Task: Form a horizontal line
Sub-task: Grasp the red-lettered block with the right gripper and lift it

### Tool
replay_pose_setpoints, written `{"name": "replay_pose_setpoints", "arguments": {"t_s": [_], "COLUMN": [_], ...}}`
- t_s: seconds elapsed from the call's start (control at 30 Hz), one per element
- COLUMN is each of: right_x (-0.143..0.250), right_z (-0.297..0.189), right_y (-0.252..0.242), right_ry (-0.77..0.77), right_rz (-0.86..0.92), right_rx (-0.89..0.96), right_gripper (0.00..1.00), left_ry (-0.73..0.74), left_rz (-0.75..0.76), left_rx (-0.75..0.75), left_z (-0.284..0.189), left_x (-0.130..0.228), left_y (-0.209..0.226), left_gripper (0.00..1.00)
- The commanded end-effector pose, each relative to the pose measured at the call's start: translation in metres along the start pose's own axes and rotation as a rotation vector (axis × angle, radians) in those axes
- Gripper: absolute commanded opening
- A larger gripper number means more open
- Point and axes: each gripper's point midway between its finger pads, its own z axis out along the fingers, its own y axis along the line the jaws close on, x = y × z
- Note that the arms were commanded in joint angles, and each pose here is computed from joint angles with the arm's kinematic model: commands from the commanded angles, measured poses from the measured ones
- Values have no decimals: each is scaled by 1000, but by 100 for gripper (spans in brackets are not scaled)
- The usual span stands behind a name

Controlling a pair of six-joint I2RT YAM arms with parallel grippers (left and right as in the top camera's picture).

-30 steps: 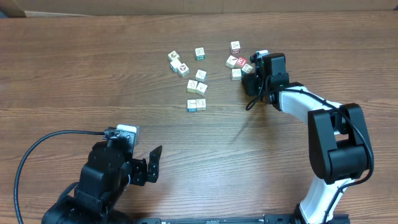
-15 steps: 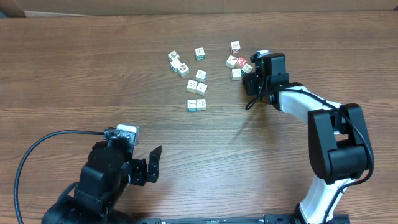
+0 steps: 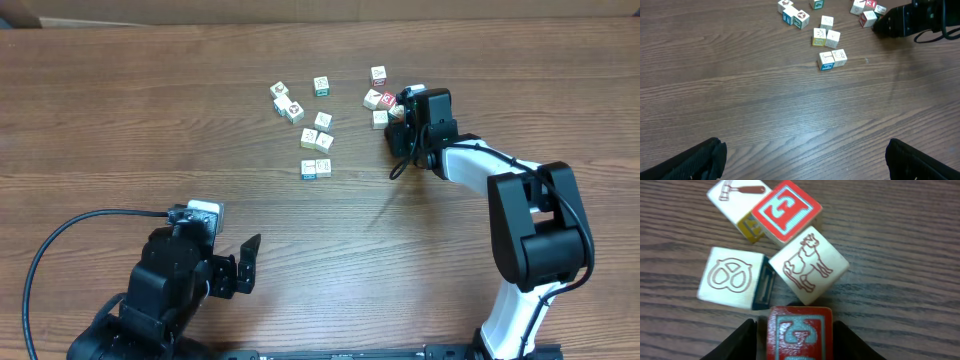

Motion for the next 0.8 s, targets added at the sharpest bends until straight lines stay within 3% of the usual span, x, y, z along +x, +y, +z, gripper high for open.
{"name": "replay_pose_setpoints", "arguments": {"t_s": [0.0, 0.77], "right_x": [-12, -16], "right_z": [1, 0], "right_y": [-1, -2], "right_ry": [-31, -46], "right_rz": [2, 21], "right_rx": [15, 22], "right_gripper": [44, 31], "left_ry": [-7, -7], "left_rz": [-10, -10], "left_rx": [-7, -7], "left_z": [-1, -1], "left_x": [0, 0], "left_y": [1, 1], "left_gripper": [100, 100]}}
